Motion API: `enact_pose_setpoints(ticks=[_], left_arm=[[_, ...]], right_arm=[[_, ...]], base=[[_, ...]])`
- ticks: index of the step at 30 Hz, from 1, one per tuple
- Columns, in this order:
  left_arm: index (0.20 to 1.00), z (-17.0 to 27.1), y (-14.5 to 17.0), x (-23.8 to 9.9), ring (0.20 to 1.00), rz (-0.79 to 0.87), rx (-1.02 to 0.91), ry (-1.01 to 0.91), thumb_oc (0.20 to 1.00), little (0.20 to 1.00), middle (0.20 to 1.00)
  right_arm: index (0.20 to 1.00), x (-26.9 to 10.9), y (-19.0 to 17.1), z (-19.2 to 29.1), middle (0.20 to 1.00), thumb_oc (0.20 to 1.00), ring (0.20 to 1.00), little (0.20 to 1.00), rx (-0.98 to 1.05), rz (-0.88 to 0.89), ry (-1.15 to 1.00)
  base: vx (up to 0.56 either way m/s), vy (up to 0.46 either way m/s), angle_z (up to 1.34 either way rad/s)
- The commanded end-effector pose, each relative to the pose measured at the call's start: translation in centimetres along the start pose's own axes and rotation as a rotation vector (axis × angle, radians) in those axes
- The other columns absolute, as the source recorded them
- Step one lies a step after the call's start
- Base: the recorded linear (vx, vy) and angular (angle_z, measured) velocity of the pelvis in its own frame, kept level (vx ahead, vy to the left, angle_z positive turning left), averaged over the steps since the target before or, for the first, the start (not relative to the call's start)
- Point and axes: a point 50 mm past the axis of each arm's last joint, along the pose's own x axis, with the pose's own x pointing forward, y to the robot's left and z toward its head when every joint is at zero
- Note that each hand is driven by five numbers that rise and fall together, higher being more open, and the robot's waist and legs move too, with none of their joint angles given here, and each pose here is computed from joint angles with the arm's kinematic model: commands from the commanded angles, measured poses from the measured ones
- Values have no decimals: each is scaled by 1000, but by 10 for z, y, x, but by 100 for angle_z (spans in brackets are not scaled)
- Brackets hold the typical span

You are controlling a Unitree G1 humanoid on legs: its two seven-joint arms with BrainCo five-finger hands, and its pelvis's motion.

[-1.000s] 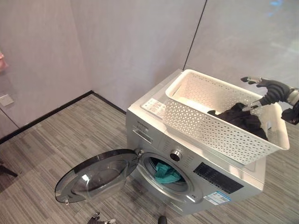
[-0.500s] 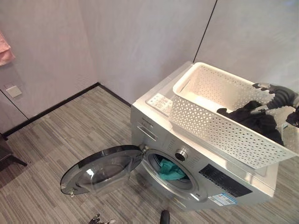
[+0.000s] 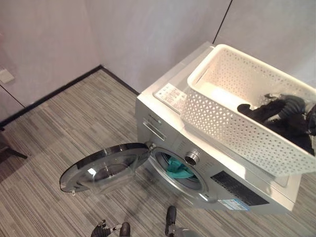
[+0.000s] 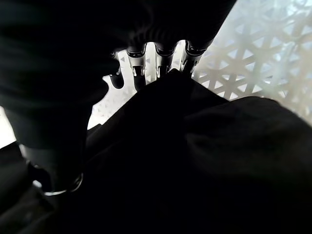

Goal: Grab the laundry basket,head to the washer,open it,put in the laundry and shut it.

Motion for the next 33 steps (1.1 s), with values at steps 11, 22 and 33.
enact_pose_setpoints(ticks=[11,22,33], left_arm=[[1000,43,-8,9,1000,-45,-17,-147,1000,1000,1000],[1000,29,-3,8,1000,-13,-6,-94,1000,1000,1000],[1000,2,2,3,1000,25,25,10,1000,1000,1000]], right_arm=[[1000,15,50,30,1000,1000,1000,1000,-43,249,-96],[200,7,-7,30,200,200,200,200,201,-32,-173],[200,-27,-78,26,200,200,200,200,675,-553,-390]], base=[[-4,-22,5],[5,12,0],[9,27,-1]])
